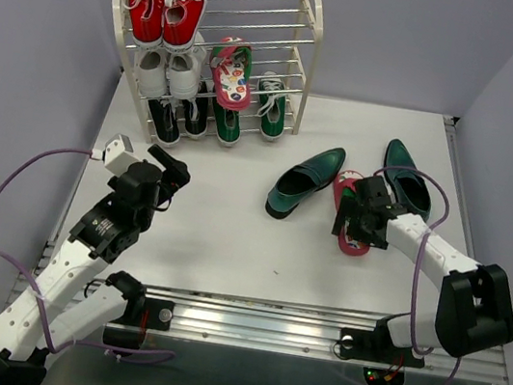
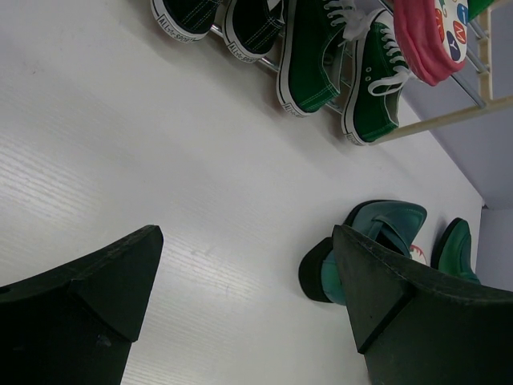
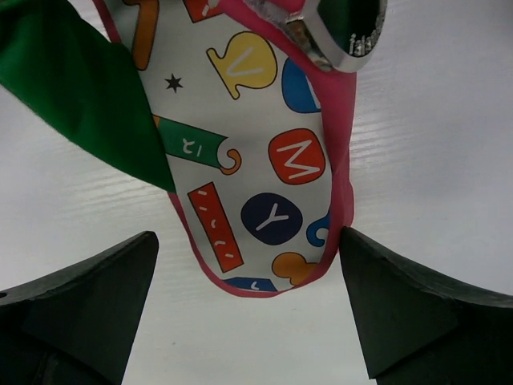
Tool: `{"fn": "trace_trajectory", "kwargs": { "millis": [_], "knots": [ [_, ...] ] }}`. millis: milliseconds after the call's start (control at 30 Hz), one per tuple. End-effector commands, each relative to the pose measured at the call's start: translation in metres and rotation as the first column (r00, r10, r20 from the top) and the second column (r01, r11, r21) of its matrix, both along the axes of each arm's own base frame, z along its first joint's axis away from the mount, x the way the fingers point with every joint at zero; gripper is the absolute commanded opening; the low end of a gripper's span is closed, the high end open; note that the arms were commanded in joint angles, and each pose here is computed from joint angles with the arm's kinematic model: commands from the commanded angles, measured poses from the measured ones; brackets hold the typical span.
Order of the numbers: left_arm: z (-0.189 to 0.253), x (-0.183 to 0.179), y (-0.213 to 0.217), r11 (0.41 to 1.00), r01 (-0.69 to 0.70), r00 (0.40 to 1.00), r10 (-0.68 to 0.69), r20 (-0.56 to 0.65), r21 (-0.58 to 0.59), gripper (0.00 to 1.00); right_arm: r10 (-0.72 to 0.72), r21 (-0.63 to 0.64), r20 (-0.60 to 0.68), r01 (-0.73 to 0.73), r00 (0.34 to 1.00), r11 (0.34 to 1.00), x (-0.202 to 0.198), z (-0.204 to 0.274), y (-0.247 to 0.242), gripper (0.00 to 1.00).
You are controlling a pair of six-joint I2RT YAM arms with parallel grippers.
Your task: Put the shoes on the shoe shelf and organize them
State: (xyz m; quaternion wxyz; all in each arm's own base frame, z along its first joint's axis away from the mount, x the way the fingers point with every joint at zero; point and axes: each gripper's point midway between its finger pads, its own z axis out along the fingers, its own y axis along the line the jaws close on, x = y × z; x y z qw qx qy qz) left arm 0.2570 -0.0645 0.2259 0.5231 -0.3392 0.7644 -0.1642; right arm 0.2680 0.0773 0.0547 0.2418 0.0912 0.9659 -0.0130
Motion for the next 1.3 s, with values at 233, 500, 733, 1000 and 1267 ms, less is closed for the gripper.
{"fn": "trace_trajectory", "kwargs": {
  "millis": [233, 500, 733, 1000, 1267],
  "knots": [
    [0.001, 0.005, 0.005, 0.999, -0.023, 1.000, 0.023, 0.019, 0.023, 0.99, -0.034, -0.049, -0.097, 0.029, 0.995, 0.998, 0.006, -0.027, -0.009, 1.00],
    [0.005, 0.005, 0.008, 0.999, -0.043, 0.999, 0.042, 0.025, 0.022, 0.99, -0.007, -0.060, -0.150, -0.003, 0.989, 0.998, 0.014, -0.041, -0.007, 1.00],
    [0.010, 0.005, 0.014, 0.997, -0.071, 0.997, 0.070, 0.035, 0.035, 0.99, 0.012, 0.020, -0.107, -0.010, 0.994, 1.000, 0.001, -0.026, 0.001, 0.58],
    [0.011, 0.007, 0.013, 0.997, -0.067, 0.997, 0.066, 0.042, 0.039, 0.99, 0.068, 0.101, 0.155, -0.084, 0.986, 0.991, 0.019, 0.052, 0.011, 0.08],
    [0.014, 0.007, 0.012, 0.997, -0.064, 0.997, 0.062, 0.051, 0.035, 0.99, 0.151, 0.166, 0.314, -0.211, 0.937, 0.963, 0.029, 0.134, 0.030, 0.07]
  ]
}}
